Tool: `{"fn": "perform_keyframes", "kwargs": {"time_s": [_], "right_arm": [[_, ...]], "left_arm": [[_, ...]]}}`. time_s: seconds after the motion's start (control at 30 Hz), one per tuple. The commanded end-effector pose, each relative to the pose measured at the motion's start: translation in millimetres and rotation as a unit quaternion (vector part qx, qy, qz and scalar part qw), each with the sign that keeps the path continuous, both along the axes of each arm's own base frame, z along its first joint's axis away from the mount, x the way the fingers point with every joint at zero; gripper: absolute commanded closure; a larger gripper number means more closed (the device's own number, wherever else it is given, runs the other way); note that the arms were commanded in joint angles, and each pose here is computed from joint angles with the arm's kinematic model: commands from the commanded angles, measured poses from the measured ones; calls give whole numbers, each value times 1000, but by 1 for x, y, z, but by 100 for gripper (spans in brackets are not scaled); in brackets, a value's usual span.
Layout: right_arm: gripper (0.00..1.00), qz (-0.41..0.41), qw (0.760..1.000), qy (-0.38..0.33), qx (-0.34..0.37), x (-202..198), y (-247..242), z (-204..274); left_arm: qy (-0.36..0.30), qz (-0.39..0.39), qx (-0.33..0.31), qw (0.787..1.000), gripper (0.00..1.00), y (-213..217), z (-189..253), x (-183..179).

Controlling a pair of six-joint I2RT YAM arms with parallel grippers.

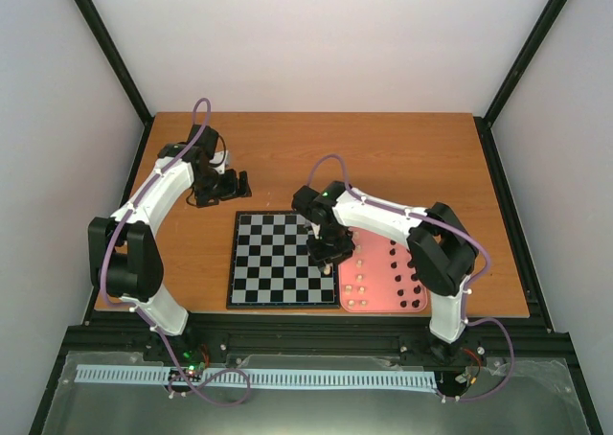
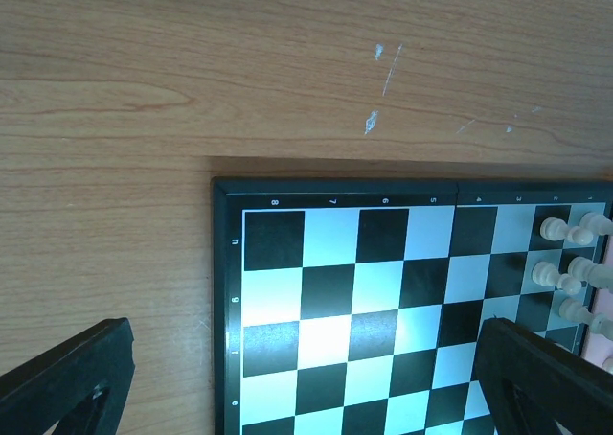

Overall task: Set up the chess pieces on the board
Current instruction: Place the chess piece on the chessboard, then pick up the chess piece from the storage box.

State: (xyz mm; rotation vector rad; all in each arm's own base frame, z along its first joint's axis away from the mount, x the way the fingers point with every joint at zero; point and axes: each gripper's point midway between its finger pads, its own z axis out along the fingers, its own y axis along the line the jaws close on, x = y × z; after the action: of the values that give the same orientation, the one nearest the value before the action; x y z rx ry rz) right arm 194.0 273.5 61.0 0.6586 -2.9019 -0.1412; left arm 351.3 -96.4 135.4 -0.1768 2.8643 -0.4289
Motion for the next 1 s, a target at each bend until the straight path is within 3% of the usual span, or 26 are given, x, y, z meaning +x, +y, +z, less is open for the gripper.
{"fn": "perform_keyframes", "kwargs": {"time_s": [0.0,0.27,0.97], "right_arm": [[51,-7,1000,-27,13,0,-1,30],[42,-32,998,-45,25,-16,-24,53],[53,-15,1000,-11,10,-39,-44,-12]], "left_arm": [[-19,2,-6,1000,0,-2,12,3],[-19,2,-5,1000,0,-2,12,4],[-17,2,-2,1000,0,-2,10,4]]}}
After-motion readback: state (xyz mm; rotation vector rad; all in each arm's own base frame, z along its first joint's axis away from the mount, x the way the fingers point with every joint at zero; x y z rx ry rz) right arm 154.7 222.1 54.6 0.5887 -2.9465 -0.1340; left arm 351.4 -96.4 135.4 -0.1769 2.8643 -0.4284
